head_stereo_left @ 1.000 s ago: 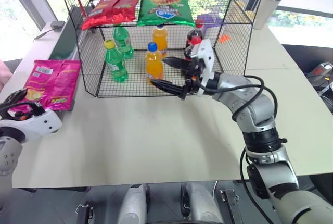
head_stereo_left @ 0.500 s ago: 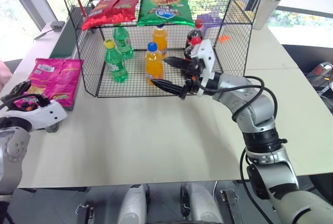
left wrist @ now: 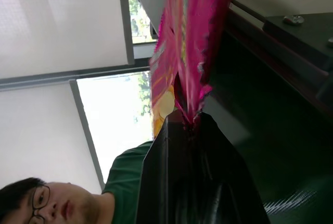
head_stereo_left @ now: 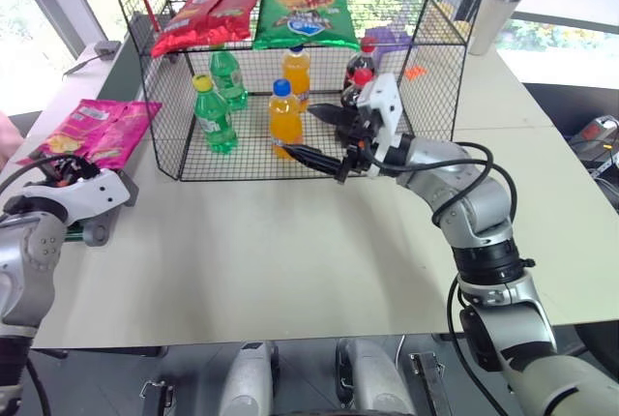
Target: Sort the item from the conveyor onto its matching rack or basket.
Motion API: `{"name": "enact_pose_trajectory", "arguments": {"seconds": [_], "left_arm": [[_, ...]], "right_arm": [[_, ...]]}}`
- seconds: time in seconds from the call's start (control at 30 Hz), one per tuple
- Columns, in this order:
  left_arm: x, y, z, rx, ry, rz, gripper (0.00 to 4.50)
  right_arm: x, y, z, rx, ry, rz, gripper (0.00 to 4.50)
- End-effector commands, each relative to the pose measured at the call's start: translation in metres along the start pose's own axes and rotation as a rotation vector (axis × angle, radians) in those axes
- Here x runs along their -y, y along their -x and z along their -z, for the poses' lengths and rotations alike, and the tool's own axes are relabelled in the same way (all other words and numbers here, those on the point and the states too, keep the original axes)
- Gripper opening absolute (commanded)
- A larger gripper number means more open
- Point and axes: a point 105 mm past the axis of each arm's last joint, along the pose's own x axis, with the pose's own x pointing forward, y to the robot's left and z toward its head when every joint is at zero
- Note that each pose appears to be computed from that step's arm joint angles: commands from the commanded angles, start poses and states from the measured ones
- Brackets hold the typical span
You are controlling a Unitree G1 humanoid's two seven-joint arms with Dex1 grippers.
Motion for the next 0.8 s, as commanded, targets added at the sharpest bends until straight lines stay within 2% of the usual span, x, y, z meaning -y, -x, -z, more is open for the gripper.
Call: {"name": "enact_pose_trajectory", "arguments": {"seconds": [0.03,0.1,0.33,0.5,0.67,0.8], "left_arm": [[-0.011,0.0,0.004,-0.013,-0.02,-0.03,0.07],[-0.021,0.007,0.006,-0.007,0.02,-0.026,0.07],[-0.076,0.041,0.02,0.008,0.559,-0.054,0.07],[-0.118,0.083,0.012,0.189,0.919,0.059,0.07],[-0.127,0.118,0.011,0.269,1.049,0.211,0.07],[-0.147,0.135,0.013,0.326,1.168,0.245,0.07]], "right_arm": [[-0.004,0.002,-0.019,0.06,0.06,-0.006,4.5],[-0.004,0.002,-0.019,0.061,0.062,-0.001,4.5],[0.0,0.002,-0.017,0.064,0.064,0.011,4.5],[0.002,0.0,-0.014,0.077,0.047,0.006,4.5],[0.0,-0.009,-0.01,0.105,0.003,-0.018,4.5],[-0.004,-0.012,0.0,0.104,-0.031,-0.043,4.5]]}}
